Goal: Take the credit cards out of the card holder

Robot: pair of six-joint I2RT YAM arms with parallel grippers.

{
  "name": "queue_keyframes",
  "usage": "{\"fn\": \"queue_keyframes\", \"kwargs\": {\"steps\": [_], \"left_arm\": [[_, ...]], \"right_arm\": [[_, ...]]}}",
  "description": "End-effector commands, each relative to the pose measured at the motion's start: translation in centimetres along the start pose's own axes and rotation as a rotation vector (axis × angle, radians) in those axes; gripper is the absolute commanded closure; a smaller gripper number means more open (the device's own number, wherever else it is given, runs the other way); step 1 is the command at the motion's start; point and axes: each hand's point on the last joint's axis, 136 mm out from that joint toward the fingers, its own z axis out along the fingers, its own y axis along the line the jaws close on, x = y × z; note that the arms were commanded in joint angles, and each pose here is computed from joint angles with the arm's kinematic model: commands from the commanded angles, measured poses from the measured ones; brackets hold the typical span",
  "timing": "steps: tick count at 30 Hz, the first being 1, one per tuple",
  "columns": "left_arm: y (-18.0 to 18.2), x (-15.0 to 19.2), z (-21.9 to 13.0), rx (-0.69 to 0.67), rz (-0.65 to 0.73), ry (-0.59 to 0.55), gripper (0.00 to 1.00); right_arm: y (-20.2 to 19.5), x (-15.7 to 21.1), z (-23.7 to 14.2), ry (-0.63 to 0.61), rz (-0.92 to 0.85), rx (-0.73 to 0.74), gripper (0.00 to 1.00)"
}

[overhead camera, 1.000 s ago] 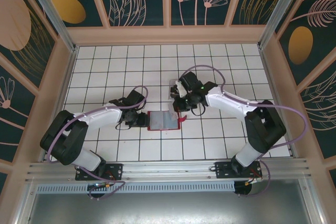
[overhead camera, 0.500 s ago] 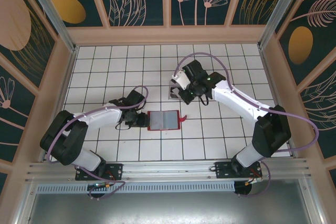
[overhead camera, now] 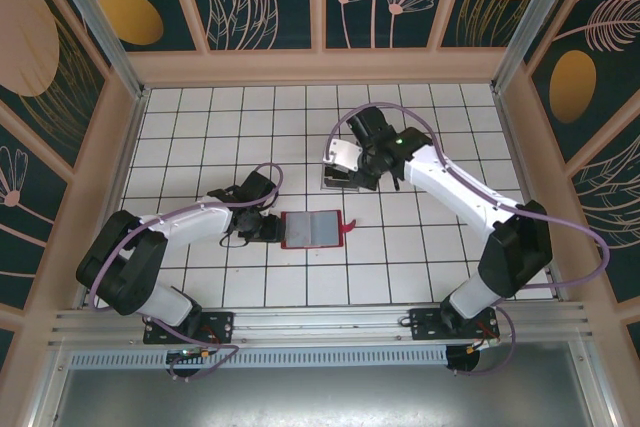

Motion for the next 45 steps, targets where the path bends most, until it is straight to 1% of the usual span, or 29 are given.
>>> {"fn": "queue_keyframes", "kwargs": {"steps": [1,11,22,35,45], "left_arm": [[0.0,-0.4,-0.6,-0.009,0.017,-0.017,0.56],[0.1,-0.5,-1.1,-0.012,0.010,-0.034,0.55],[0.1,-0.4,-1.2,-0.006,0.000,-0.042,0.55],[0.2,-0.3,-1.1,-0.010,-0.001,-0.041,0.54],[0.3,-0.1,-1.1,-0.012,-0.002,-0.036,0.54]], "right_arm": [[-0.2,0.2,-0.2,0.054,-0.108,-0.019,1.00],[-2.1,-0.8,1.5,0.113,-0.190,-0.047,1.00],[-3.7,-1.8,4.0,0.148,-0.185,-0.128,1.00],[-4.3,-1.6,7.2,0.171,-0.172,-0.195,1.00],[-4.7,-0.2,9.7,0.204,-0.155,-0.222,1.00]]}}
